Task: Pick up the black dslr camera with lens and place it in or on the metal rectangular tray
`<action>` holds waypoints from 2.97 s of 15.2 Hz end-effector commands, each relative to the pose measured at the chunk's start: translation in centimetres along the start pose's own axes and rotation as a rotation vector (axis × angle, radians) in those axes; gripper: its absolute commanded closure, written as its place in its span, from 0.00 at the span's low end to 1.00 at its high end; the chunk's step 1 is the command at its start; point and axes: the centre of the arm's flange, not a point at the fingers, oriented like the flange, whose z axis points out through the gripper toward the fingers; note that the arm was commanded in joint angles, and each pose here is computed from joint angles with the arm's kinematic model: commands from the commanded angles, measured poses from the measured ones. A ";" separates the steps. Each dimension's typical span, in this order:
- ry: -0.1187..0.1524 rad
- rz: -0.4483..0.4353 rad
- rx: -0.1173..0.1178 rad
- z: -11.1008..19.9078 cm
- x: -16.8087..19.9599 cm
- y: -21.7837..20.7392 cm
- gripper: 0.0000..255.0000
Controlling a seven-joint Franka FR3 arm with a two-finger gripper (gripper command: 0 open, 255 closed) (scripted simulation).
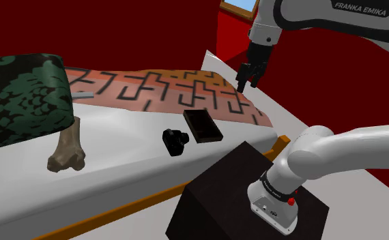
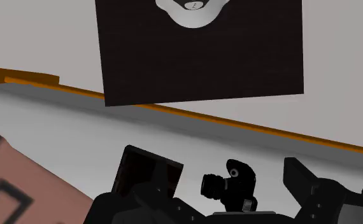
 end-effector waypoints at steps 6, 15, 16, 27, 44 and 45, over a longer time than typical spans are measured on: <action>-0.009 -0.204 -0.010 4.9 4.2 1.6 0.00; -0.025 -0.571 -0.029 13.7 12.2 2.2 0.00; -0.027 -0.612 -0.031 14.7 13.1 2.1 0.00; -0.046 -1.061 -0.054 25.6 22.1 -1.1 0.00; -0.063 -1.443 -0.074 39.2 27.9 -6.1 0.00; -0.063 -1.443 -0.074 39.2 27.9 -6.1 0.00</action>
